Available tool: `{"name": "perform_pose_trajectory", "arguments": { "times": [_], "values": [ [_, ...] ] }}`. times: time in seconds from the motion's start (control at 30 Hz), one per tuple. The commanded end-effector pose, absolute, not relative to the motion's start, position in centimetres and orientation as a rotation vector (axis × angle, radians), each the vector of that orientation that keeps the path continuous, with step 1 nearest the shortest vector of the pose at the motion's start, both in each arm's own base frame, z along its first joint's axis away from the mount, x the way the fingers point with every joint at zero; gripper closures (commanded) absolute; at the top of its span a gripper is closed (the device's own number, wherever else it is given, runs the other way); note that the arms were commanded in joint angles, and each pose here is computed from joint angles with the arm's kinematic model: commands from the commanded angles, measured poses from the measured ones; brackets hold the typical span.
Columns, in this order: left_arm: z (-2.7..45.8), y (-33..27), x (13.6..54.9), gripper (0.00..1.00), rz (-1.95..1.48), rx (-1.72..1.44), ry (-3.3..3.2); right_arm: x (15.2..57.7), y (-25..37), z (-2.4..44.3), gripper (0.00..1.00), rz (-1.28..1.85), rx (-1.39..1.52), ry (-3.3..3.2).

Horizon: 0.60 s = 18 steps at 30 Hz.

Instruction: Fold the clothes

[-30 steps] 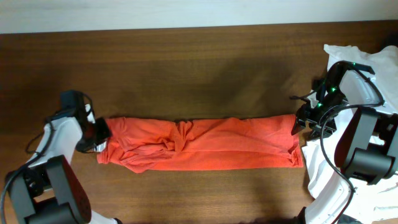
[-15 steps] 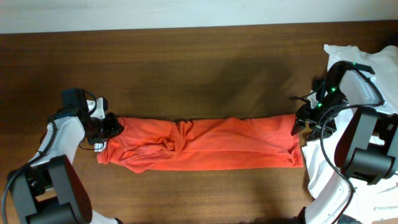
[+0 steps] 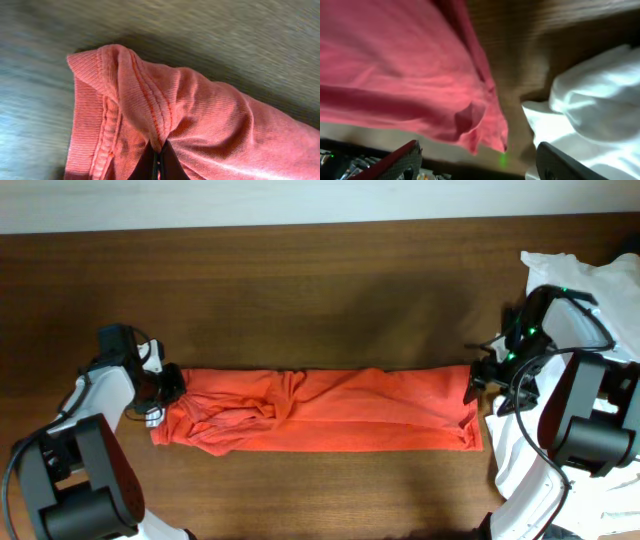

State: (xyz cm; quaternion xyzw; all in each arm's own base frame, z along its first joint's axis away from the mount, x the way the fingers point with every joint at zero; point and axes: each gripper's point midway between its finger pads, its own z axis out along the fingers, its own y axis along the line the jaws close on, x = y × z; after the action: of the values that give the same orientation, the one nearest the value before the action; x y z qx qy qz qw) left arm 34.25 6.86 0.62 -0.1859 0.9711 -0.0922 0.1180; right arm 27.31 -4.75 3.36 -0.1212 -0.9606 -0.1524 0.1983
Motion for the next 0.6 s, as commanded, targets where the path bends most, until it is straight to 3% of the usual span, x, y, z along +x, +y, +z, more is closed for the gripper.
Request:
{"name": "perform_pose_trajectory", "arguments": {
  "times": [0.0,0.07,0.13,0.37,0.47,0.57],
  "values": [
    [1.8,7.1,34.9,0.77,-0.325,-0.584,2.815,25.8,-4.4,2.2,0.24,-0.426,-0.312,-2.664],
    [2.9,7.1,34.9,0.51,-0.324,-0.585,2.818,25.3,-3.6,1.6,0.24,-0.483,-0.298,-2.654],
    [5.0,7.0,34.6,0.43,-0.326,-0.59,2.827,25.9,-1.1,1.8,0.24,-0.713,-0.24,-2.661],
    [8.4,6.6,33.3,0.43,-0.323,-0.584,2.813,26.2,0.2,0.5,0.3,-0.708,-0.182,-2.695],
    [8.3,6.5,33.1,0.42,-0.325,-0.588,2.823,26.6,-0.2,-0.1,0.42,-0.649,-0.151,-2.726],
    [8.3,6.5,33.1,0.42,-0.325,-0.588,2.822,26.6,-2.4,-0.2,0.43,-0.473,-0.216,-2.733]
  ]
}}
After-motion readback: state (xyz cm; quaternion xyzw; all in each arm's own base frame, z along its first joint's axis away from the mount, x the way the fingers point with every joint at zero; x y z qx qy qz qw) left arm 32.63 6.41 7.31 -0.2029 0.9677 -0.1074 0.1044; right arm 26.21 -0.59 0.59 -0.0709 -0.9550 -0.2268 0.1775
